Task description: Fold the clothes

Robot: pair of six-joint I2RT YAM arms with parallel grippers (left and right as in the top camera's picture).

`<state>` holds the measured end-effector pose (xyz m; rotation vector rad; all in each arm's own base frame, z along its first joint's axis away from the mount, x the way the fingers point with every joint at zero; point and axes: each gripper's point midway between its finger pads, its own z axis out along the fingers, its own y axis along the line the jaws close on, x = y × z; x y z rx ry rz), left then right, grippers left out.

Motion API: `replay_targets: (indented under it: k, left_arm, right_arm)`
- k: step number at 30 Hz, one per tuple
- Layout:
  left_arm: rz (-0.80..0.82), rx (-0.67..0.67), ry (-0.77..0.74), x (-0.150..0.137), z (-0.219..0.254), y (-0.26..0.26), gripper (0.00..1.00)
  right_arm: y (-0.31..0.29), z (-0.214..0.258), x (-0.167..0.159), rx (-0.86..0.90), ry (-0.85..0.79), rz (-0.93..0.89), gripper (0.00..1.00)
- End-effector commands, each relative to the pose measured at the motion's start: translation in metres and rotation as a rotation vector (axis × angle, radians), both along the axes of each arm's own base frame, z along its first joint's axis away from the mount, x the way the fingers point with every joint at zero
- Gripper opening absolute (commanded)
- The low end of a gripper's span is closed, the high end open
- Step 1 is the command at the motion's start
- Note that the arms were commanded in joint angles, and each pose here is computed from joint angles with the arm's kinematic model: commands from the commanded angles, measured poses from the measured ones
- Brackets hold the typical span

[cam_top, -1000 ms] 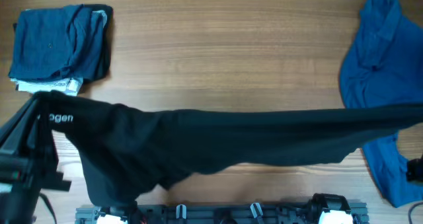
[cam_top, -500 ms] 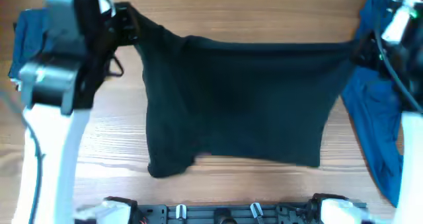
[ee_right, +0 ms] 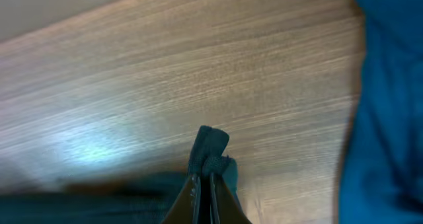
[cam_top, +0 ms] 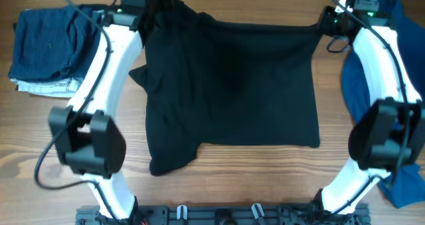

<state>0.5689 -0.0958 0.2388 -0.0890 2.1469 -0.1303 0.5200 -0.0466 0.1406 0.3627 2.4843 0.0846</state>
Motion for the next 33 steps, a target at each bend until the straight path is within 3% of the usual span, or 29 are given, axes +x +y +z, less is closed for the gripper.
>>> replay_targets:
  k: [1,3,4,10,15,16,18,19,22,25,28,33]
  left_arm:
    - [0.022,-0.007,-0.032,0.027,-0.025,0.0,0.04]
    - [0.022,-0.009,-0.04,0.036,-0.036,-0.002,0.06]
    - [0.022,-0.01,-0.047,0.042,-0.046,-0.003,0.13]
    - [0.025,-0.022,-0.073,0.07,-0.097,-0.009,0.28]
    - [0.033,-0.036,-0.056,0.072,-0.114,-0.011,0.43]
    - [0.033,-0.036,-0.056,0.072,-0.114,-0.011,0.46]
    - [0.032,-0.031,-0.033,0.069,-0.119,-0.011,0.61]
    - [0.023,-0.027,0.012,0.063,-0.128,-0.011,0.69]
    - [0.012,-0.017,0.104,0.049,-0.144,-0.011,0.85]
    - [-0.027,-0.038,0.155,0.036,-0.138,-0.017,0.97]
    - [-0.042,-0.042,0.207,0.019,-0.125,-0.018,1.0]
    - [-0.056,-0.073,0.358,-0.05,-0.072,-0.013,1.0]
  right_arm:
    - [0.004,-0.036,0.02,0.023,0.004,0.007,0.04]
    - [0.005,-0.047,0.03,0.021,-0.012,0.01,0.04]
    - [0.006,-0.057,0.037,0.02,-0.022,0.013,0.04]
    - [0.016,-0.104,0.06,0.018,-0.046,0.035,0.04]
    - [0.019,-0.118,0.072,0.014,-0.079,0.043,0.04]
    - [0.019,-0.115,0.075,0.012,-0.099,0.044,0.13]
    - [0.019,-0.108,0.081,0.01,-0.13,0.044,0.9]
    - [0.019,-0.105,0.079,0.01,-0.121,0.044,0.99]
    - [0.019,-0.084,0.071,0.01,-0.108,0.044,1.0]
    - [0.018,-0.032,0.056,0.009,-0.128,0.041,0.99]
    - [0.02,0.005,0.029,0.013,-0.098,0.041,1.0]
    - [0.038,0.05,-0.042,0.093,0.027,0.072,0.99]
